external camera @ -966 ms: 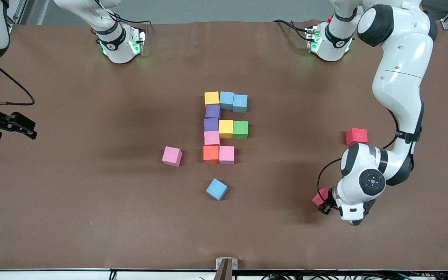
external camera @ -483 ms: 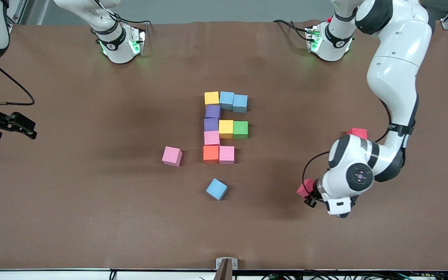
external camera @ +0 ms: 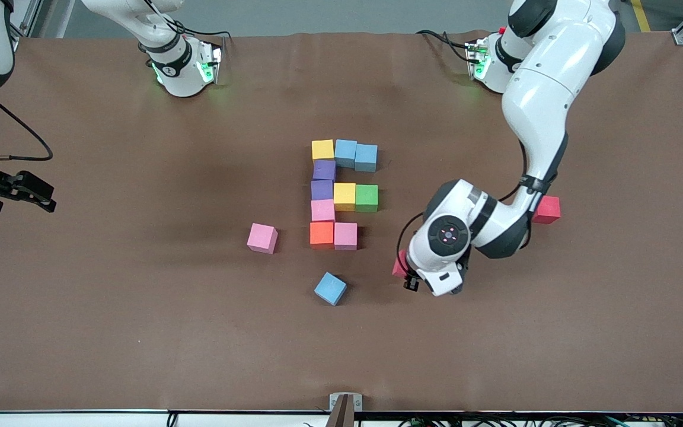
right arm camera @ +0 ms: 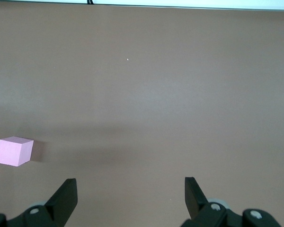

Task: Arrange 11 blocks into digit 3
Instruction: 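Grasp the hot pink cube with the left gripper, then carry the hot pink cube to the shape beside the light pink cube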

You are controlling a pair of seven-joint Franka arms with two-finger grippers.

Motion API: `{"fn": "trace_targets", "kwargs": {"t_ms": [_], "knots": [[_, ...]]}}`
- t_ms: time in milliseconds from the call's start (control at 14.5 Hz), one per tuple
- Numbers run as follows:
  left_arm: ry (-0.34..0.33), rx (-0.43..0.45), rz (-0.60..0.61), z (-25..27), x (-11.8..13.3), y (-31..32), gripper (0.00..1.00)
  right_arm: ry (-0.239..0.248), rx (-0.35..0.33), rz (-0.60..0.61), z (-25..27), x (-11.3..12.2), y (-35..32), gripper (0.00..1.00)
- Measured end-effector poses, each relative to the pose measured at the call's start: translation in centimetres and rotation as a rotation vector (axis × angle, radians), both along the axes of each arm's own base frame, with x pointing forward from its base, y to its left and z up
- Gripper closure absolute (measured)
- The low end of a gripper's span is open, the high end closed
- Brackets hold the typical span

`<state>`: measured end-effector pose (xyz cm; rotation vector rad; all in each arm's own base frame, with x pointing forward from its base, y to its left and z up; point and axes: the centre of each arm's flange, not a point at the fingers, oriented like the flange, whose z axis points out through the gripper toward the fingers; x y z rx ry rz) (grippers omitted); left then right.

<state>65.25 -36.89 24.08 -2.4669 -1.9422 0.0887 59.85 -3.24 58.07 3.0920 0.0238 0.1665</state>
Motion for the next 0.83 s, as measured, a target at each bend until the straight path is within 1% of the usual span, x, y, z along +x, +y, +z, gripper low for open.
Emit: {"fn": "trace_targets", "kwargs": {"t_ms": [138, 207, 414, 552, 828], "knots": [[0.000, -0.001, 0.137, 0.1, -0.2, -0.6, 0.38, 0.000, 0.000, -0.001, 0.0, 0.0, 0.0, 0.00], [0.003, -0.002, 0.182, 0.0, -0.5, -0.9, 0.38, 0.000, 0.000, -0.001, 0.0, 0.0, -0.1, 0.00], [0.005, -0.009, 0.246, -0.4, -2.5, -3.9, 0.38, 0.001, 0.000, -0.001, 0.0, 0.0, -0.1, 0.00], [0.002, -0.008, 0.268, -1.0, -3.7, -5.4, 0.38, 0.001, 0.000, -0.001, 0.0, 0.0, -0.1, 0.00], [-0.009, 0.022, 0.300, -2.3, -4.7, -5.8, 0.38, 0.001, 0.000, -0.002, 0.0, 0.0, -0.1, 0.00]]}}
